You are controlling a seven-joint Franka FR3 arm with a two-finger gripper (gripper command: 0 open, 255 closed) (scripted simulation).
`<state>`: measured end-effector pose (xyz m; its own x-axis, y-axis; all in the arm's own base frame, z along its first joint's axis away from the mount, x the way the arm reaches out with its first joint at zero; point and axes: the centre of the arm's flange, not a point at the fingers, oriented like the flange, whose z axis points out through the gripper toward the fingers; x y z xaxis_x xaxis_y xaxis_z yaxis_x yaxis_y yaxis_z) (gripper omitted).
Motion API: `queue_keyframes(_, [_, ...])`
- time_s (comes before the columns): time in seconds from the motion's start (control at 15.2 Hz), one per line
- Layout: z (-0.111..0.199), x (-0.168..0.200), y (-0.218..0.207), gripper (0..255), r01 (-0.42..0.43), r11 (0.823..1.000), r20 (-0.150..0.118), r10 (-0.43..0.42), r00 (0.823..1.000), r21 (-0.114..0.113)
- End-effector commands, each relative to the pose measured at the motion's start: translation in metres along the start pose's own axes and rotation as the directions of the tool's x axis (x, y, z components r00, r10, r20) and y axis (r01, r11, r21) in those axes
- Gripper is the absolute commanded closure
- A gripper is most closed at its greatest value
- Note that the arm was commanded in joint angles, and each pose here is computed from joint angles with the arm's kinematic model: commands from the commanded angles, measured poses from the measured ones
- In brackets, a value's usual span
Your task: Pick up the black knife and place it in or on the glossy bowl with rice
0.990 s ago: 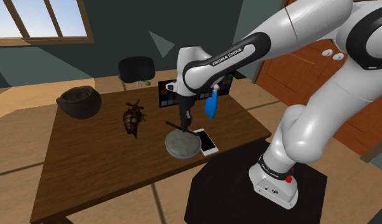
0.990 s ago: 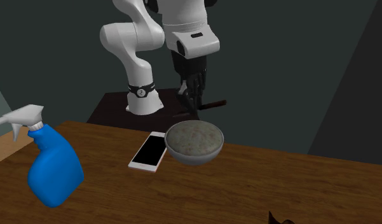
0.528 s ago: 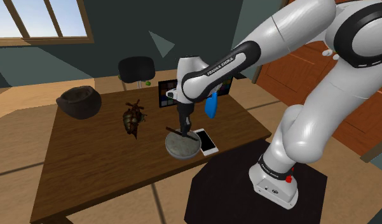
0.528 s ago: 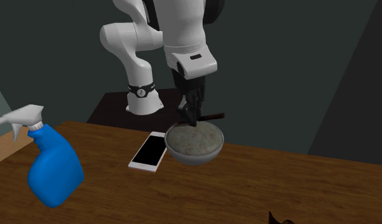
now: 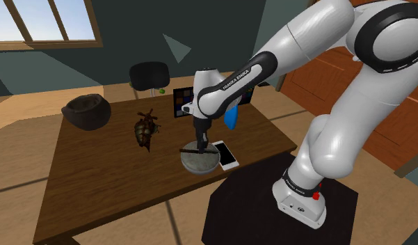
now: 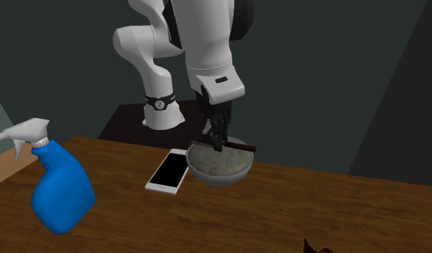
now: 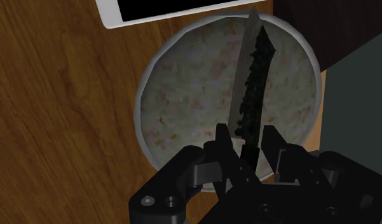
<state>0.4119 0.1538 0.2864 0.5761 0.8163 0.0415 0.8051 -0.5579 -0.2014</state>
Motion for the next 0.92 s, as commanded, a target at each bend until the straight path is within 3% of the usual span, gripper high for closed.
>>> queue_keyframes(0.0, [0.000,0.000,0.000,255,0.000,1.000,0.000,0.000,1.000,0.000])
queue_keyframes(0.13, [0.000,0.000,0.000,255,0.000,1.000,0.000,0.000,1.000,0.000])
queue_keyframes(0.2, [0.000,0.000,0.000,0,0.000,1.000,0.000,0.000,1.000,0.000])
queue_keyframes(0.53, [0.000,0.000,0.000,0,0.000,1.000,0.000,0.000,1.000,0.000])
queue_keyframes(0.79, [-0.050,0.000,0.000,0,0.000,1.000,0.000,0.000,1.000,0.000])
queue_keyframes(0.86, [-0.050,0.000,0.000,0,0.000,1.000,0.000,0.000,1.000,0.000])
